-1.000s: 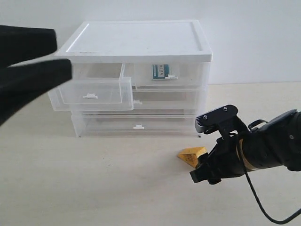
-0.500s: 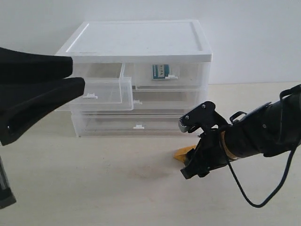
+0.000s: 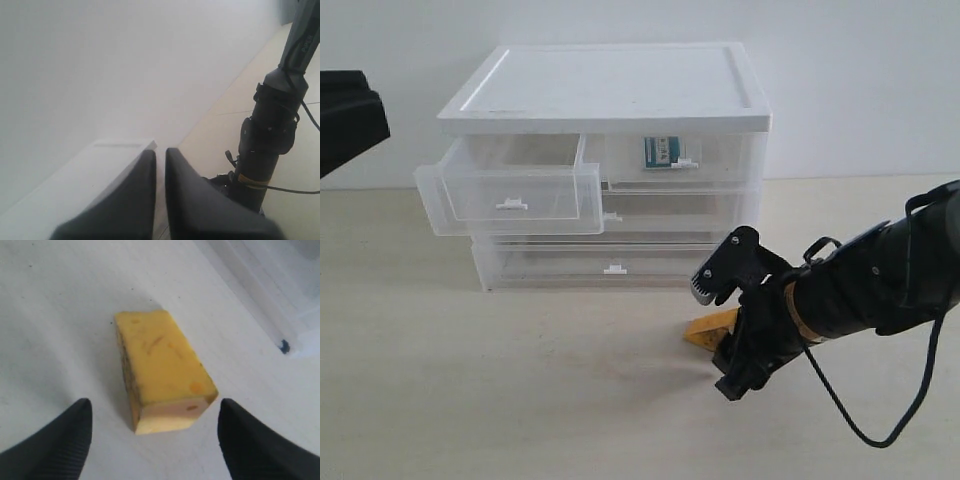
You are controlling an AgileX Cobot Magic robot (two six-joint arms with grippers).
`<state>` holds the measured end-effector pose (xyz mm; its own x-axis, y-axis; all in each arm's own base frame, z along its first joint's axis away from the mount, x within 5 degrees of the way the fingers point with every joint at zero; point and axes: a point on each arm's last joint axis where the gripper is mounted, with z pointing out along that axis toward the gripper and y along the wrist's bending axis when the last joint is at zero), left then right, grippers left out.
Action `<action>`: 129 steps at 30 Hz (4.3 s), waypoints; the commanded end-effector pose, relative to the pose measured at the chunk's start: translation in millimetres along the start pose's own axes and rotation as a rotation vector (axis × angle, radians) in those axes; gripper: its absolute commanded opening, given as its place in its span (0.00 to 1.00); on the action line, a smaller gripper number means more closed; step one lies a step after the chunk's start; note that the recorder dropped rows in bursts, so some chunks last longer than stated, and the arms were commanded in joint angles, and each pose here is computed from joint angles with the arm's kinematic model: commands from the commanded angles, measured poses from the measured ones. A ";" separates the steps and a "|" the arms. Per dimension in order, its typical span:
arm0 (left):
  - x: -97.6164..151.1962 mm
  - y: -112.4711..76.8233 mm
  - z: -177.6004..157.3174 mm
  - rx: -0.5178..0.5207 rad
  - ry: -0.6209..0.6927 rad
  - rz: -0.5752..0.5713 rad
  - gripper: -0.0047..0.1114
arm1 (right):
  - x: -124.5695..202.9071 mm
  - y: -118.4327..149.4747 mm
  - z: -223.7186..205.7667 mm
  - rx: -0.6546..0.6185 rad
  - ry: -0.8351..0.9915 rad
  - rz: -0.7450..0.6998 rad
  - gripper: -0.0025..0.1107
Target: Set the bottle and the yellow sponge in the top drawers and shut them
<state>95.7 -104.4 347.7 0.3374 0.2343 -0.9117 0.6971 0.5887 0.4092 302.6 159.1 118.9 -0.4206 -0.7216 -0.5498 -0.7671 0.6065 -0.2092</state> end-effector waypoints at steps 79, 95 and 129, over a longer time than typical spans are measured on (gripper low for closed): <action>2.9 15.6 -21.7 -0.199 0.058 -0.136 0.07 | -218.0 22.5 -62.2 -0.053 -0.643 -0.184 0.52; 6.6 13.9 -21.3 -0.193 0.068 -0.137 0.07 | -210.1 51.0 -117.8 -0.455 -0.682 -0.021 0.02; 4.8 12.2 -20.9 -0.172 0.050 -0.133 0.07 | -198.8 6.4 -29.6 0.085 -0.532 0.160 0.02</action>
<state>92.5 -80.6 348.3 0.2210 0.1810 -0.9583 0.6169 0.7351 0.2811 359.3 297.9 253.5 -0.2052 -0.3666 -0.9075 -0.6892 0.7124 -0.1320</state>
